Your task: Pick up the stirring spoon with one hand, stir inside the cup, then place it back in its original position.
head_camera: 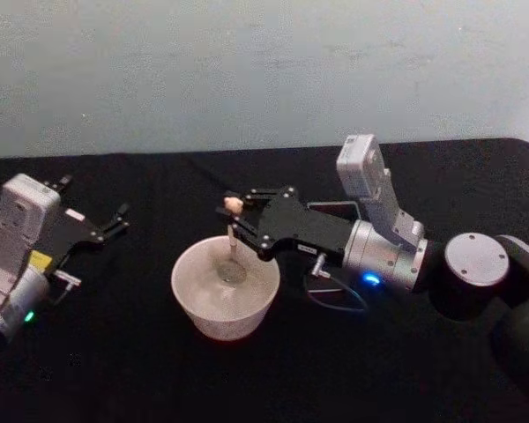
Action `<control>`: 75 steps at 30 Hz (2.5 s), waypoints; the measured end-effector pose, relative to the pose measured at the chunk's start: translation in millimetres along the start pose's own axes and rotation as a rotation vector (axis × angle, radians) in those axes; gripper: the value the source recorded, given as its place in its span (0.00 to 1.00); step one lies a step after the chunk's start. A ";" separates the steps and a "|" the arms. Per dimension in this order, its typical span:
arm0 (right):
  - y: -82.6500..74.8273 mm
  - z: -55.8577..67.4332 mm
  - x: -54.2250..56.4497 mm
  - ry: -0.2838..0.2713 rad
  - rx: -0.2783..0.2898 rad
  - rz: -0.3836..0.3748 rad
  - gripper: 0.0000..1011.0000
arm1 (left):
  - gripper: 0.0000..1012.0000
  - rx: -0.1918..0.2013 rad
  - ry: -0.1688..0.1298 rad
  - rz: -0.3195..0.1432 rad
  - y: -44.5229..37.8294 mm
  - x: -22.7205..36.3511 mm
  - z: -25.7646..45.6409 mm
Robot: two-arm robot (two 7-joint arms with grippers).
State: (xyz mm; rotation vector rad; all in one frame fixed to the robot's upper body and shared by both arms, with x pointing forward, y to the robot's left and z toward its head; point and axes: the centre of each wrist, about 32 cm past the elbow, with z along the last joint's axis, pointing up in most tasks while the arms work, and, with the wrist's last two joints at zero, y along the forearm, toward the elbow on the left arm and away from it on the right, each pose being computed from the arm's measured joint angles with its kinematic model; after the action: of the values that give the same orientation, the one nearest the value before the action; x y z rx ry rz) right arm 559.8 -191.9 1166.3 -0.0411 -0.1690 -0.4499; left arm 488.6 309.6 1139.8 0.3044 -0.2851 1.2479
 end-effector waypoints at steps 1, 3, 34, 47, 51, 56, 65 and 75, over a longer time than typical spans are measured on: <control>-0.6 0.0 0.1 0.000 -0.001 -0.001 0.21 | 0.99 0.000 0.000 0.000 0.0 0.0 0.0; -2.7 0.3 0.3 -0.001 -0.001 -0.004 0.21 | 0.99 0.000 0.000 0.000 0.0 0.0 0.0; -0.3 0.0 -23.7 0.032 0.004 0.127 0.21 | 0.99 0.000 0.000 0.000 0.0 0.0 0.0; 20.8 -5.2 -12.8 0.020 0.002 0.072 0.21 | 0.99 0.000 0.000 0.000 0.0 0.0 0.0; 18.7 -5.9 -7.4 0.016 -0.002 0.042 0.21 | 0.99 0.000 0.000 0.000 0.0 0.0 0.0; 12.2 -5.4 -1.2 0.013 -0.007 0.008 0.21 | 0.99 0.000 0.000 0.000 0.0 0.0 0.0; 5.1 -5.1 1.3 0.017 -0.012 -0.017 0.21 | 0.99 0.000 0.000 0.000 0.0 0.0 0.0; 4.8 -4.3 0.8 0.018 -0.006 -0.019 0.21 | 0.99 0.000 0.000 0.000 0.0 0.0 0.0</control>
State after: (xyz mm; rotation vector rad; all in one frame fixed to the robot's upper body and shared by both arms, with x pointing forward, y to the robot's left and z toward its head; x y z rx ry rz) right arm 563.2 -188.3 1162.2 -0.0418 -0.1508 -0.4700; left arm 488.6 309.7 1139.8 0.3044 -0.2850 1.2480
